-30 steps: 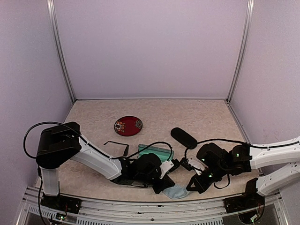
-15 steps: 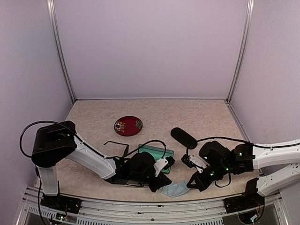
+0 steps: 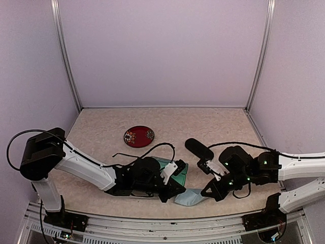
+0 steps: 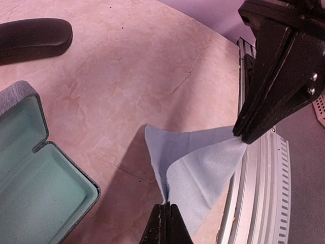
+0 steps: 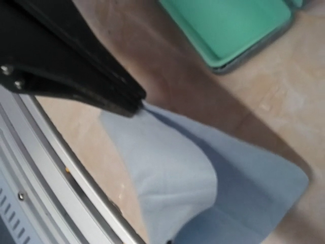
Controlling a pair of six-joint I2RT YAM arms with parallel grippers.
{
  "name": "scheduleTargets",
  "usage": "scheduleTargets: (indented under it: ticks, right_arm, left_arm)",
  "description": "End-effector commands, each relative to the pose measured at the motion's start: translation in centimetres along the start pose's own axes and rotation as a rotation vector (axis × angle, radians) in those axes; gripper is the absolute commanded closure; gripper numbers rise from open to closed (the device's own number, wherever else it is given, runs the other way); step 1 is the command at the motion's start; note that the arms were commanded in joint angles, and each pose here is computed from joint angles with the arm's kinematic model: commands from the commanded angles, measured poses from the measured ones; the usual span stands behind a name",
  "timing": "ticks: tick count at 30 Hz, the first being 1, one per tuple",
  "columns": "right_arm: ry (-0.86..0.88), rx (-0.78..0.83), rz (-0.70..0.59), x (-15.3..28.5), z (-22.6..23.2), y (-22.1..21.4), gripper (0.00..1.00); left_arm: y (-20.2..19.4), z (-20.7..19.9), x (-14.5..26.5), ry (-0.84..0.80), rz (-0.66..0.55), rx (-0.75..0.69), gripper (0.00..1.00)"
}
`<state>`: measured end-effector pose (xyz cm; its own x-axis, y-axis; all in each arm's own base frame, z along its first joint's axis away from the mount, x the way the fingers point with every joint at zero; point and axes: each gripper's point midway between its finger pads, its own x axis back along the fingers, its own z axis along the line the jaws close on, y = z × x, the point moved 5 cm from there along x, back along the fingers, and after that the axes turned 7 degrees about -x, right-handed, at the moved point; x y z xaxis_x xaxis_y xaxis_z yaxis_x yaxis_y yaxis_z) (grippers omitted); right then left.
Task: Organize the sunglasses
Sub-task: Pick up the corner of the glasses cleaning cloth from the center of the board.
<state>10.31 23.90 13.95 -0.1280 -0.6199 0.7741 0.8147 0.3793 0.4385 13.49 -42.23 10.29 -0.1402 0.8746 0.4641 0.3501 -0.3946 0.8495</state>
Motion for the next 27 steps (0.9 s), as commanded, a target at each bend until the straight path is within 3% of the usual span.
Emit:
scheduleTargets:
  ticks: [1, 6, 18, 27]
  right_arm:
    - [0.019, 0.011, -0.076, 1.3, 0.5, 1.5, 1.0]
    - [0.038, 0.005, -0.094, 2.2, 0.7, 1.4, 1.0]
    - [0.08, -0.069, 0.027, -0.2, -0.6, -2.1, 1.0]
    - [0.109, -0.087, 0.077, -1.3, -0.9, -3.5, 1.0]
  left_arm:
    - [0.3, 0.5, 0.8, 0.015, -0.02, -0.007, 1.0]
    - [-0.8, 0.3, 0.0, -0.019, 0.022, 0.001, 1.0]
    - [-3.9, 0.7, -2.4, 0.013, 0.13, 0.051, 0.98]
    - [-4.0, 1.4, -2.2, 0.066, 0.135, 0.065, 0.81]
